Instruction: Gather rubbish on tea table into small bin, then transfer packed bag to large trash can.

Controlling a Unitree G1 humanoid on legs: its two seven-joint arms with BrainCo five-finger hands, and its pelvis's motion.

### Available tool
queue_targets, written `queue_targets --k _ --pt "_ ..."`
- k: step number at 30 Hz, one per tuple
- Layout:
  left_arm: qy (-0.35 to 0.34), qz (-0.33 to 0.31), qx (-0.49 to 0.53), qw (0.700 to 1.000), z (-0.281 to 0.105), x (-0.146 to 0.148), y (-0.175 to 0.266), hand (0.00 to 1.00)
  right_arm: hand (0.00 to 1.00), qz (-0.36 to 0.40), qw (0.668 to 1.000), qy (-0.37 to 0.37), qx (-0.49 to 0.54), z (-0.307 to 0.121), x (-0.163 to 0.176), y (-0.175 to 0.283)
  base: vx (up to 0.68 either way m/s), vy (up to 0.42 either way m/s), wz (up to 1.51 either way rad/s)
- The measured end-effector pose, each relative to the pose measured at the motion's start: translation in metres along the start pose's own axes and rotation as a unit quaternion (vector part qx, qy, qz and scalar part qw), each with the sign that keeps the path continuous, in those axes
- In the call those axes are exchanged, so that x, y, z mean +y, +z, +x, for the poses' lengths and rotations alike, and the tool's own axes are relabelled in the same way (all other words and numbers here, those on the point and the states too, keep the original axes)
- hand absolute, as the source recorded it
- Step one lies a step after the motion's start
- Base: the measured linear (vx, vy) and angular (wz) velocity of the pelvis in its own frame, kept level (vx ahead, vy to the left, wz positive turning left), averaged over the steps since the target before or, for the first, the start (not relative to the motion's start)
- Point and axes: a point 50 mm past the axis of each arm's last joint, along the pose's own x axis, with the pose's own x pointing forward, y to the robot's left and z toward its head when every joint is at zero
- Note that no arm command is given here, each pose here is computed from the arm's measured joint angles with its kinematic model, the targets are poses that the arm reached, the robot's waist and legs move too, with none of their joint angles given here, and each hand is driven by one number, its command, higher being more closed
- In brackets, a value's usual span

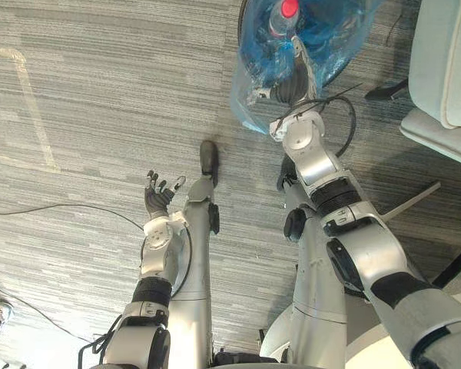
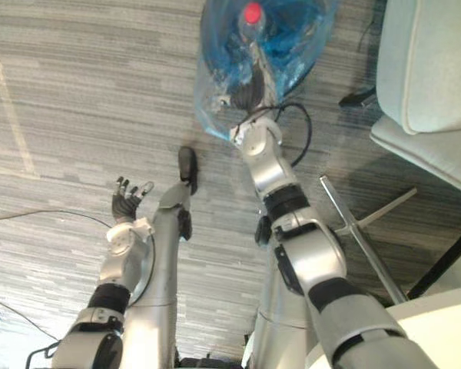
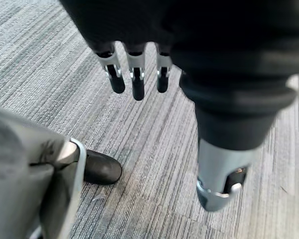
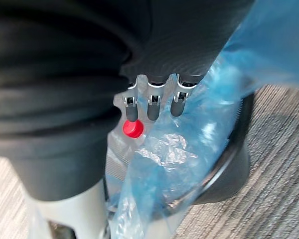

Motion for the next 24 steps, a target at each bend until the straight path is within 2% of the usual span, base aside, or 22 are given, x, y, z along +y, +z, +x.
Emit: queue_targets --k 8,24 --pt "-0.002 -0.013 0.001 1.0 -0.0015 -0.0039 -0.0004 0.0 1.0 0.038 0.999 0.0 0.015 -0.0023 0.0063 0.0014 0.0 -0.04 0.07" --pt "0.007 -0.018 0.001 1.0 -0.0017 -0.0035 -0.0003 0.0 1.0 0.044 0.999 0.002 0.011 -0.0073 0.0072 -0.0006 -0.01 -0.025 0.0"
